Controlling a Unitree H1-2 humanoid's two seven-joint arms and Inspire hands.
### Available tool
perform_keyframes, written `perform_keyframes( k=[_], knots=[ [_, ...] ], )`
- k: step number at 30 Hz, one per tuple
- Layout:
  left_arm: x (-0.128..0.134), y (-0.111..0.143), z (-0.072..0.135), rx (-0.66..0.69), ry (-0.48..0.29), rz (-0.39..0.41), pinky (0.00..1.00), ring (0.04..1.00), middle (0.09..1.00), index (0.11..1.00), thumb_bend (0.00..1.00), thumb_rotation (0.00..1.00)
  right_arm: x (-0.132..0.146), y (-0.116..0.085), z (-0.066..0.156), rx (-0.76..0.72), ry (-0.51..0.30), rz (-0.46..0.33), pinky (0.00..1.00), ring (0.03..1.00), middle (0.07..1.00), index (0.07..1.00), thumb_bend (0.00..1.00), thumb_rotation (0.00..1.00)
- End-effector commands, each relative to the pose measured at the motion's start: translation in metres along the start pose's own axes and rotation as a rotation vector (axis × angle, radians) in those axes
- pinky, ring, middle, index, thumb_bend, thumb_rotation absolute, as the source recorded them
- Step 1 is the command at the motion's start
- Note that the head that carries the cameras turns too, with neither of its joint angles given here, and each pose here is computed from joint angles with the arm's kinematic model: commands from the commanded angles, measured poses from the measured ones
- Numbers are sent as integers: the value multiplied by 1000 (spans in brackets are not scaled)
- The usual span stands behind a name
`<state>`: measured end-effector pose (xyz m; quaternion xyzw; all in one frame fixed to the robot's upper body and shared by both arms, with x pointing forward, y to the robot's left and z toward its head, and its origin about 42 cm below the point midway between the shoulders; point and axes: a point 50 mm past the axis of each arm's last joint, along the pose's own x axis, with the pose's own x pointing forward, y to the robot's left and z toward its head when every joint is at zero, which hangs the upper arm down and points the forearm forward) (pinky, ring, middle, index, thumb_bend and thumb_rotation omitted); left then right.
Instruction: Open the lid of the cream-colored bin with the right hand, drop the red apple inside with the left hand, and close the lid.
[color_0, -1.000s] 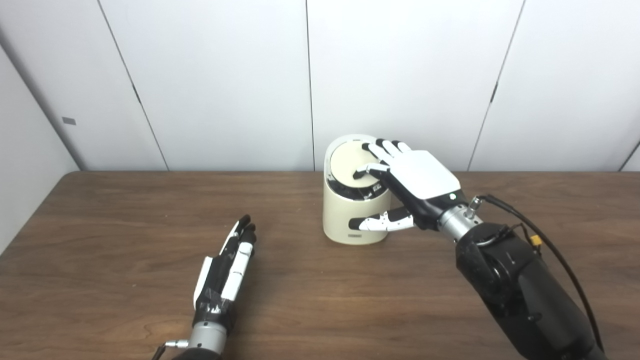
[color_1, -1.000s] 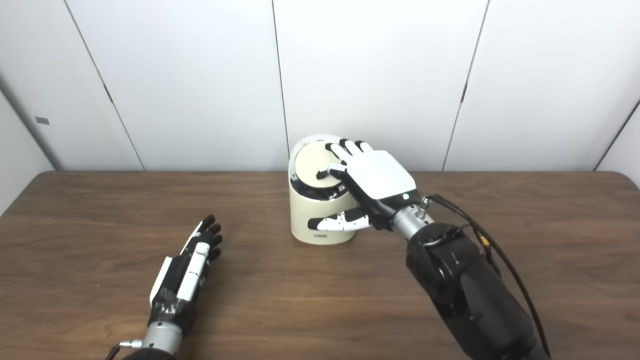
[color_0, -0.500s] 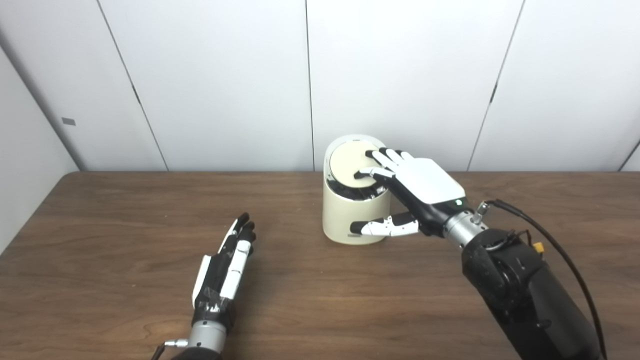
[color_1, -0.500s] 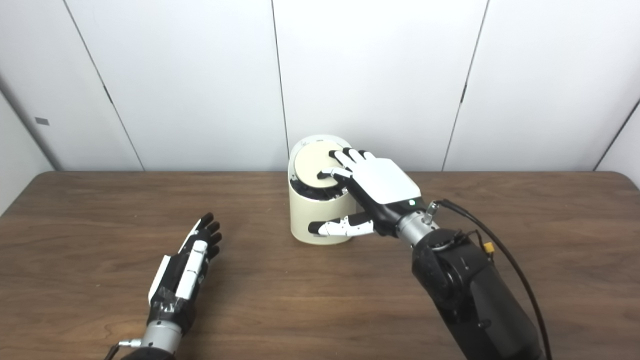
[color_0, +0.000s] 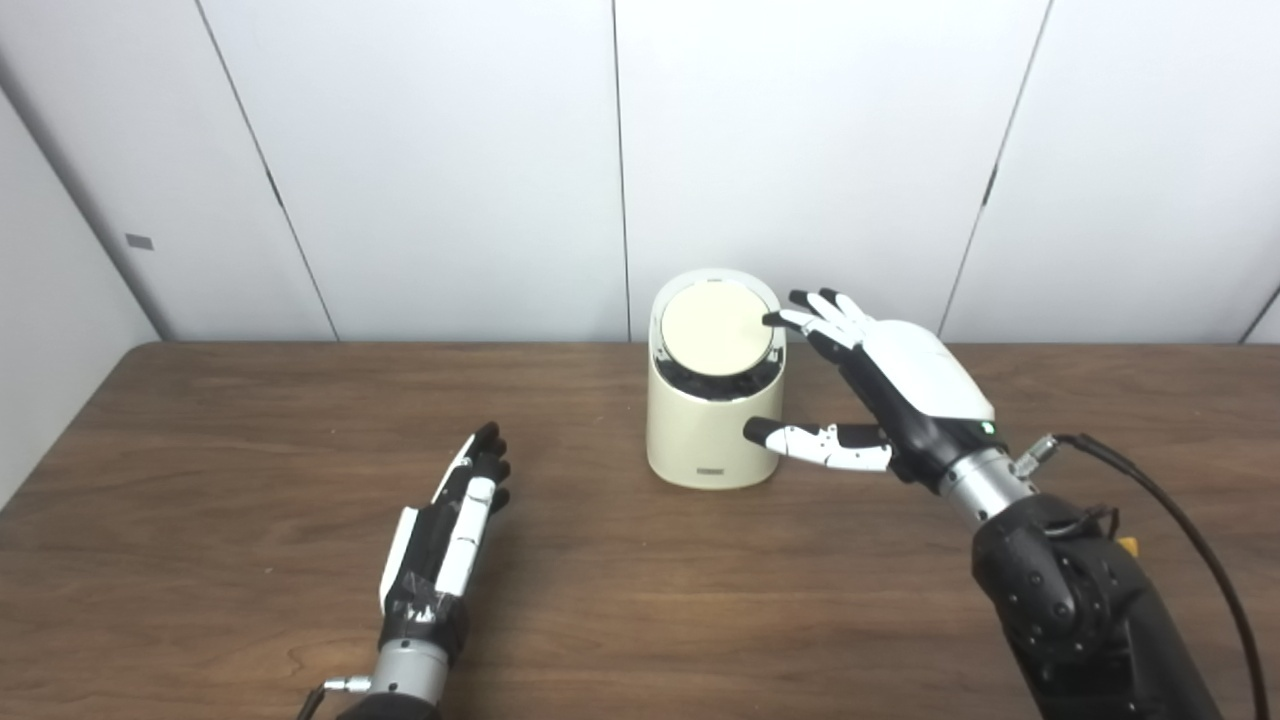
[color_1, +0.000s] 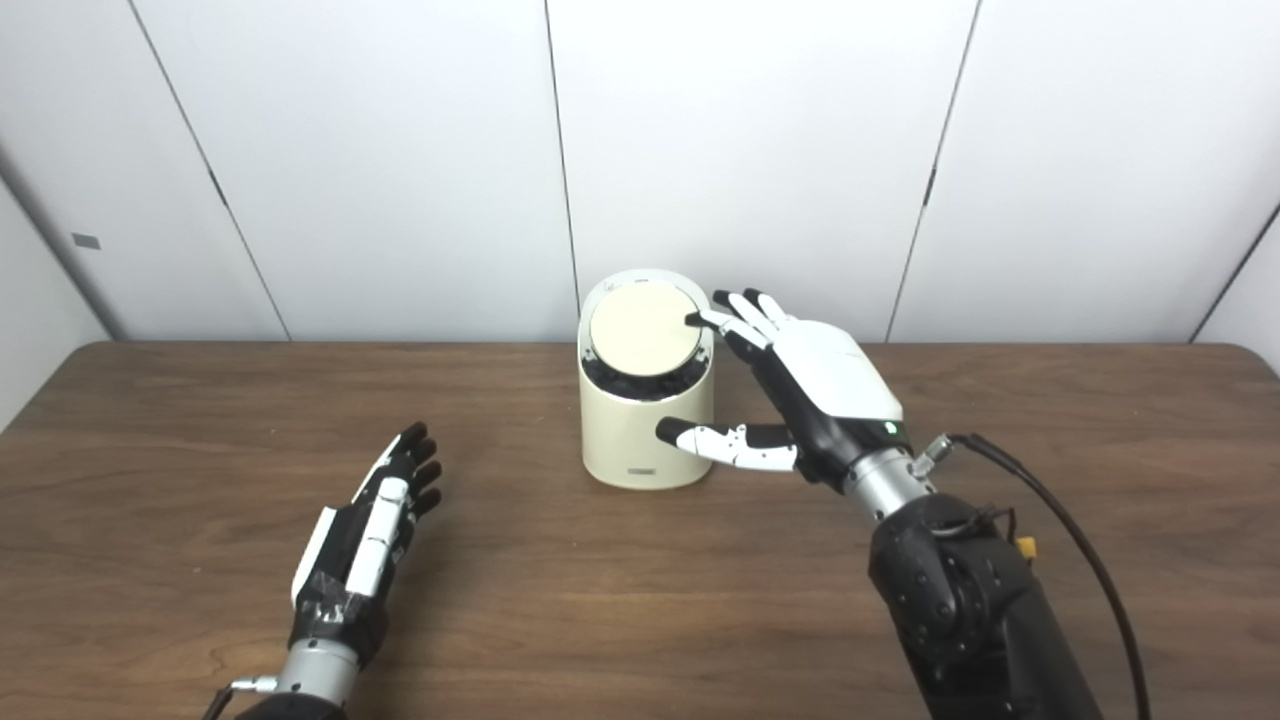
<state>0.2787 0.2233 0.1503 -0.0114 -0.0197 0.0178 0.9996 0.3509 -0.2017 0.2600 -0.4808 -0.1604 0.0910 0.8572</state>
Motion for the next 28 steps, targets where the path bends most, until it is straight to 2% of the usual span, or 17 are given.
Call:
perform_keyframes(
  k=[1,4,9,13,15,20,24,28],
  knots=[
    [0,3,16,7,-88,-3,929,938,949,964,579,845,-5,-13,0,69,2,-82,874,984,963,905,477,707],
    [-6,8,12,18,-91,0,926,935,947,964,569,813,-20,-5,-20,167,68,-93,871,962,952,910,463,734],
    [-25,23,-2,43,-80,16,931,925,938,963,547,808,-47,14,-51,363,185,-126,878,932,944,909,450,861],
    [-38,33,-15,77,-61,27,931,927,938,961,532,829,-62,30,-62,471,238,-160,841,907,934,900,442,956],
    [-45,38,-25,101,-44,24,928,925,936,961,530,861,-71,40,-64,530,261,-159,817,897,931,904,490,991],
    [-58,39,-38,109,-34,28,925,918,938,964,539,834,-88,62,-63,711,274,-180,869,929,938,914,528,1000],
    [-63,43,-43,115,-55,47,918,916,934,953,523,843,-100,76,-65,787,279,-212,920,948,950,961,511,1000],
    [-67,46,-49,104,-61,70,907,913,932,952,527,843,-109,88,-71,863,272,-240,983,986,972,998,539,1000]
  ],
)
